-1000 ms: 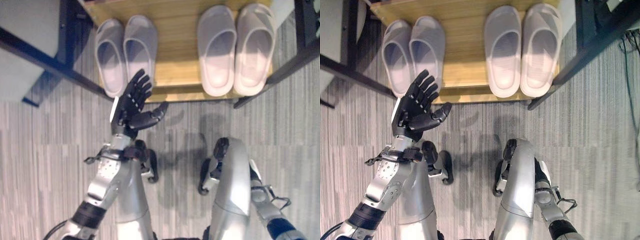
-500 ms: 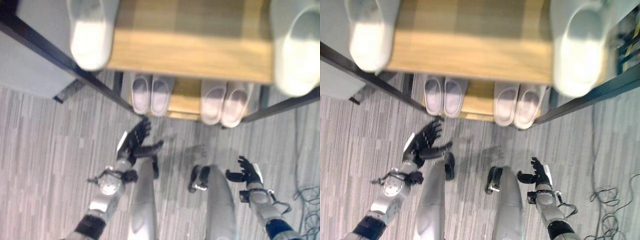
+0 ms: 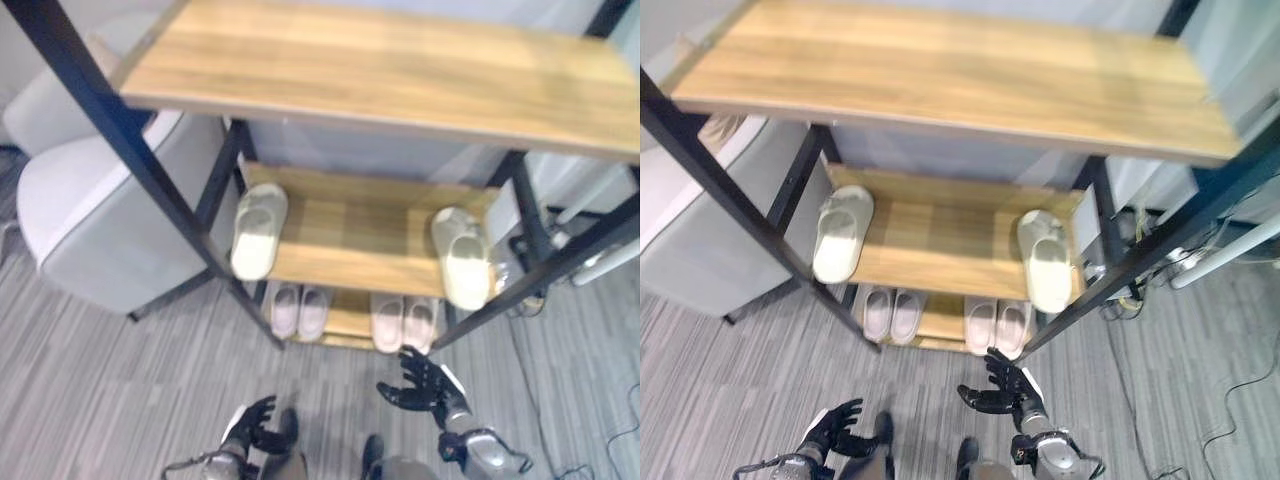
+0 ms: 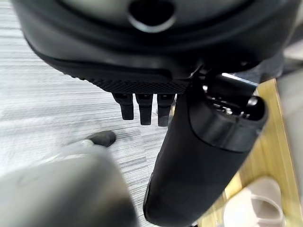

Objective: Arrange the slippers neatly on the shoe rack.

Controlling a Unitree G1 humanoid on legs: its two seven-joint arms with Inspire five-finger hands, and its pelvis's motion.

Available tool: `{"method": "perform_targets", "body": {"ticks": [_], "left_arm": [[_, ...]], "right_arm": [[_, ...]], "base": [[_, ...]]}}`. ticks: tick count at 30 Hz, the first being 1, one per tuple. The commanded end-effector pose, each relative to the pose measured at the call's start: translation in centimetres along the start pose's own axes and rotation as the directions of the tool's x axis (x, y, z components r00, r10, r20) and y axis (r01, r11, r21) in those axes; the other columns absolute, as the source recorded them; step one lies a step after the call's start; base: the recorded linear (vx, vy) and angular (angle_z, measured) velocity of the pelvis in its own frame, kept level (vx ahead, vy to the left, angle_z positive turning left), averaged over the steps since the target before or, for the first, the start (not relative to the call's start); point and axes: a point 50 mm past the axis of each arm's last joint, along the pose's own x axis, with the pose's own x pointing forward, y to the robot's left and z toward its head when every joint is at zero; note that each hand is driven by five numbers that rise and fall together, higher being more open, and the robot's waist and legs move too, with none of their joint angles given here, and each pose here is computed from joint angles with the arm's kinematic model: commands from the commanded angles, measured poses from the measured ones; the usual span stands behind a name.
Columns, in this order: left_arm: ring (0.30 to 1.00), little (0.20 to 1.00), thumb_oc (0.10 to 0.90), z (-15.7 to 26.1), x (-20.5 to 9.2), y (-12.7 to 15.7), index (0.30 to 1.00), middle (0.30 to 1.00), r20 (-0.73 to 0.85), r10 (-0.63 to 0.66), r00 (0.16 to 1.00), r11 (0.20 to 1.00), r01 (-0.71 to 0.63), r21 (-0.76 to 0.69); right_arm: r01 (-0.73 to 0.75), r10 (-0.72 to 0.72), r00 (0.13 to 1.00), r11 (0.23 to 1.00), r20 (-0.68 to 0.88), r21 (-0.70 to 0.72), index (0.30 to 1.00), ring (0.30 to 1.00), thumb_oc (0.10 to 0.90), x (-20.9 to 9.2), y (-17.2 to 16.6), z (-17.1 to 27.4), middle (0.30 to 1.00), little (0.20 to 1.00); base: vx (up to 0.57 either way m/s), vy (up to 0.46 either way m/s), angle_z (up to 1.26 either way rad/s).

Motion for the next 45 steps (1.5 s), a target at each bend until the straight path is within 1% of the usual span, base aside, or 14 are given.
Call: {"method": "perform_targets", "body": {"ticks": [1, 7, 14, 17, 22, 25, 26, 27, 28, 32, 38, 43, 44, 45], "left_arm": [[0.9, 0.9, 0.8, 1.1, 0.6, -0.7, 0.9, 0.9, 0.042, -0.001, 0.999, 1.0, 0.0, 0.019], [0.9, 0.9, 0.8, -0.6, 0.3, -1.5, 0.9, 0.9, -0.039, -0.015, 0.999, 0.999, 0.016, 0.028], [0.9, 0.9, 0.8, -2.1, -0.2, -2.7, 0.9, 0.9, -0.105, -0.037, 0.994, 0.999, 0.038, 0.004], [0.9, 0.9, 0.8, -3.3, -0.7, -3.2, 0.9, 0.9, -0.15, -0.049, 0.987, 0.999, 0.049, -0.003], [0.9, 0.9, 0.8, -3.4, -0.7, -3.5, 0.9, 0.9, -0.156, -0.058, 0.986, 0.998, 0.06, 0.004], [0.9, 0.9, 0.8, -3.5, -0.7, -3.4, 0.9, 0.9, -0.161, -0.059, 0.985, 0.998, 0.061, 0.007], [0.9, 0.9, 0.8, -3.5, -0.8, -3.2, 0.9, 0.9, -0.159, -0.058, 0.985, 0.998, 0.061, 0.014], [0.9, 0.9, 0.8, -3.4, -0.7, -3.2, 0.9, 0.9, -0.157, -0.059, 0.986, 0.998, 0.062, 0.012], [0.9, 0.9, 0.8, -3.3, -0.6, -3.0, 0.9, 0.9, -0.154, -0.062, 0.986, 0.998, 0.066, 0.021], [0.9, 0.9, 0.8, -3.1, -0.5, -2.6, 0.9, 0.9, -0.151, -0.062, 0.987, 0.997, 0.066, 0.027], [0.9, 0.9, 0.8, -2.4, -0.1, -2.2, 0.9, 0.9, -0.136, -0.056, 0.989, 0.998, 0.061, 0.027], [0.9, 0.9, 0.8, -2.2, 0.0, -2.0, 0.9, 0.9, -0.128, -0.052, 0.99, 0.998, 0.055, 0.022], [0.9, 0.9, 0.8, -2.1, 0.1, -1.9, 0.9, 0.9, -0.123, -0.051, 0.991, 0.998, 0.055, 0.022], [0.9, 0.9, 0.8, -2.0, 0.1, -1.8, 0.9, 0.9, -0.12, -0.051, 0.992, 0.998, 0.054, 0.024]], "right_arm": [[-0.13, 0.129, 0.969, 0.992, 0.209, -0.008, 0.9, 0.9, 0.8, 0.7, 0.9, 4.6, 0.9, 0.9], [-0.297, 0.283, 0.887, 0.955, 0.366, -0.016, 0.9, 0.9, 0.8, 1.1, 3.8, 9.3, 0.9, 0.9], [-0.269, 0.286, 0.796, 0.957, 0.533, -0.112, 0.9, 0.9, 0.8, 0.8, 4.0, 14.4, 0.9, 0.9], [-0.038, 0.241, 0.735, 0.948, 0.634, -0.316, 0.9, 0.9, 0.8, -0.3, 2.3, 18.1, 0.9, 0.9], [0.288, 0.163, 0.663, 0.845, 0.731, -0.45, 0.9, 0.9, 0.8, -1.0, -0.1, 21.6, 0.9, 0.9], [0.463, 0.134, 0.626, 0.729, 0.768, -0.505, 0.9, 0.9, 0.8, -1.2, -1.6, 23.7, 0.9, 0.9], [0.551, 0.123, 0.614, 0.64, 0.78, -0.535, 0.9, 0.9, 0.8, -1.3, -2.6, 25.0, 0.9, 0.9], [0.555, 0.124, 0.612, 0.637, 0.781, -0.535, 0.9, 0.9, 0.8, -1.2, -2.6, 25.1, 0.9, 0.9], [0.622, 0.117, 0.617, 0.532, 0.778, -0.574, 0.9, 0.9, 0.8, -1.1, -3.7, 26.2, 0.9, 0.9], [0.698, 0.113, 0.646, 0.314, 0.755, -0.644, 0.9, 0.9, 0.8, -0.7, -5.4, 28.0, 0.9, 0.9], [0.679, 0.097, 0.727, 0.045, 0.68, -0.733, 0.9, 0.9, 0.8, 0.2, -7.4, 28.9, 0.9, 0.9], [0.63, 0.096, 0.776, -0.084, 0.623, -0.772, 0.9, 0.9, 0.8, 0.9, -8.0, 29.4, 0.9, 0.9], [0.598, 0.093, 0.801, -0.142, 0.591, -0.789, 0.818, 0.818, 0.745, 1.4, -8.2, 29.5, 0.818, 0.818], [0.588, 0.093, 0.808, -0.164, 0.581, -0.792, 0.825, 0.825, 0.75, 1.5, -8.3, 29.6, 0.825, 0.825]], "base": [[0.09, 0.05, 0.06], [0.06, 0.032, 0.07], [0.02, 0.022, 0.0], [0.04, 0.037, 0.0], [0.03, 0.034, 0.01], [0.03, 0.043, 0.0], [0.0, 0.0, 0.0], [0.04, 0.045, -0.02], [0.0, 0.035, -0.02], [0.0, 0.02, -0.01], [0.0, 0.0, 0.0], [0.0, -0.002, 0.01], [0.0, 0.0, 0.0], [0.0, 0.0, 0.0]]}}
